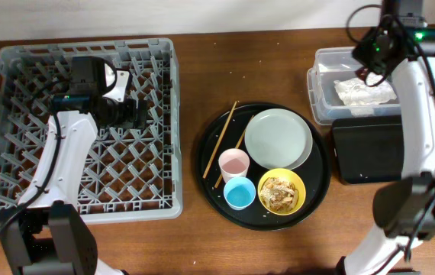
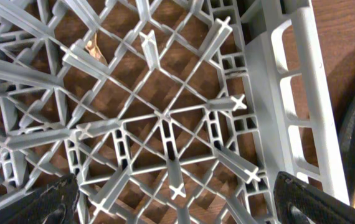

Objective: Sort waste into correct bins and load items into the dishwasher rack
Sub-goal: 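Grasp the rim of the yellow bowl of food scraps with the right gripper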

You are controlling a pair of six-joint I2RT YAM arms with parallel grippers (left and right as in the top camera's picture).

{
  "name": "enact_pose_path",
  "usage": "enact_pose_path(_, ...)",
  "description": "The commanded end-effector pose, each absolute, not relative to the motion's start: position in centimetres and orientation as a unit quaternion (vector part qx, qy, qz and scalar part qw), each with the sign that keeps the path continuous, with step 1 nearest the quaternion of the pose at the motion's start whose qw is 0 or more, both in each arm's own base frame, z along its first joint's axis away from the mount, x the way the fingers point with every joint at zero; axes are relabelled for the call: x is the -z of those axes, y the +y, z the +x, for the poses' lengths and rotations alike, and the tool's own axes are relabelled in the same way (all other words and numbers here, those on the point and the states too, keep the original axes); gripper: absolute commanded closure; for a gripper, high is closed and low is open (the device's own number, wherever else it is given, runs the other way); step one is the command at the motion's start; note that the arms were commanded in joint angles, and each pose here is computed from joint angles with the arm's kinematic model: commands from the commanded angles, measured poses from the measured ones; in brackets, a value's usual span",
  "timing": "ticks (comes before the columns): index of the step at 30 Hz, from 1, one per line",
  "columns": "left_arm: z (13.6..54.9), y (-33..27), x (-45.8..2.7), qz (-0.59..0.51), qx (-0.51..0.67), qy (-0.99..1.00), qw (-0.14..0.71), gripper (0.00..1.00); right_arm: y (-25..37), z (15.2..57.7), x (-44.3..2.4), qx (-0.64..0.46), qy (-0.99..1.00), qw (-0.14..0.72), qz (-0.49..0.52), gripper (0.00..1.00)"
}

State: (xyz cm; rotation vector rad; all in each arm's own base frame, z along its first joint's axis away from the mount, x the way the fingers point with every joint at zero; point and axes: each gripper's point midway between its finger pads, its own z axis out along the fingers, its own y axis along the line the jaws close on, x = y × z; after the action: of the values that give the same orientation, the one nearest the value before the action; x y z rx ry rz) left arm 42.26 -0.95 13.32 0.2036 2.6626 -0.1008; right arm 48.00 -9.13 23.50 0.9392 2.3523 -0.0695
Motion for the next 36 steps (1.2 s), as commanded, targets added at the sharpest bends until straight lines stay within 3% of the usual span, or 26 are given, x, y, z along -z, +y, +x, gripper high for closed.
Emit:
enact_pose_path(1, 42.7, -1.2, -13.8, 0.081, 0.04, 0.966, 0.24, 0.01, -10.7, 49.6, -18.4, 0.024, 0.882, 0.264, 0.39, 0.71)
enact_pose_path(2, 42.7, -1.2, -13.8, 0.081, 0.04, 0.966, 0.24, 0.01, -10.1, 50.0, -17.0, 0.015, 0.899, 0.247, 0.36, 0.15)
enact_pose_path(3, 42.7, -1.2, -13.8, 0.081, 0.04, 0.966, 0.24, 0.01, -9.7, 50.0, -16.9, 0.012, 0.906, 0.244, 0.346, 0.01)
enact_pose_path(6, 42.7, -1.2, -13.8, 0.081, 0.04, 0.966, 0.24, 0.01, -8.8, 49.9, -21.3, -0.009, 0.912, 0.278, 0.302, 0.02)
enact_pose_path(9, 42.7, -1.2, -13.8, 0.081, 0.04, 0.966, 0.24, 0.01, -2.6, 46.5, -29.0, -0.103, 0.94, 0.295, 0.14, 0.0)
enact_pose_path(11, 42.7, -1.2, -13.8, 0.081, 0.04, 0.966, 0.24, 0.01, 0.7, 43.6, -29.2, -0.129, 0.953, 0.252, 0.11, 0.02)
enact_pose_path(16, 42.7, -1.2, -13.8, 0.081, 0.04, 0.966, 0.24, 0.01, 8.9, 38.1, -23.1, -0.129, 0.986, 0.1, 0.034, 0.12)
enact_pose_path(20, 42.7, -1.2, -13.8, 0.081, 0.04, 0.966, 0.24, 0.01, 9.8, 32.8, -15.6, -0.092, 0.994, -0.041, 0.041, 0.19)
enact_pose_path(22, 42.7, -1.2, -13.8, 0.081, 0.04, 0.966, 0.24, 0.01, 9.5, 30.7, -13.6, -0.082, 0.992, -0.085, 0.044, 0.31)
enact_pose_path(24, 42.7, -1.2, -13.8, 0.081, 0.04, 0.966, 0.24, 0.01, 10.4, 29.5, -12.7, -0.074, 0.991, -0.098, 0.055, 0.35)
enact_pose_path(26, 42.7, -1.2, -13.8, 0.081, 0.04, 0.966, 0.24, 0.01, 13.3, 29.1, -10.4, -0.066, 0.988, -0.09, 0.106, 0.44)
enact_pose_path(29, 42.7, -1.2, -13.8, 0.081, 0.04, 0.966, 0.24, 0.01, 15.5, 28.7, -6.3, -0.053, 0.98, -0.069, 0.179, 0.48)
enact_pose_path(33, 42.7, -1.2, -13.8, 0.081, 0.04, 0.966, 0.24, 0.01, 15.2, 26.9, -3.0, -0.042, 0.975, -0.082, 0.203, 0.49)
enact_pose_path(35, 42.7, -1.2, -13.8, 0.081, 0.04, 0.966, 0.24, 0.01, 15.2, 26.8, -3.0, -0.042, 0.975, -0.083, 0.201, 0.57)
enact_pose_path(36, 42.7, -1.2, -13.8, 0.081, 0.04, 0.966, 0.24, 0.01, 15.2, 26.7, -3.0, -0.041, 0.975, -0.083, 0.201, 0.71)
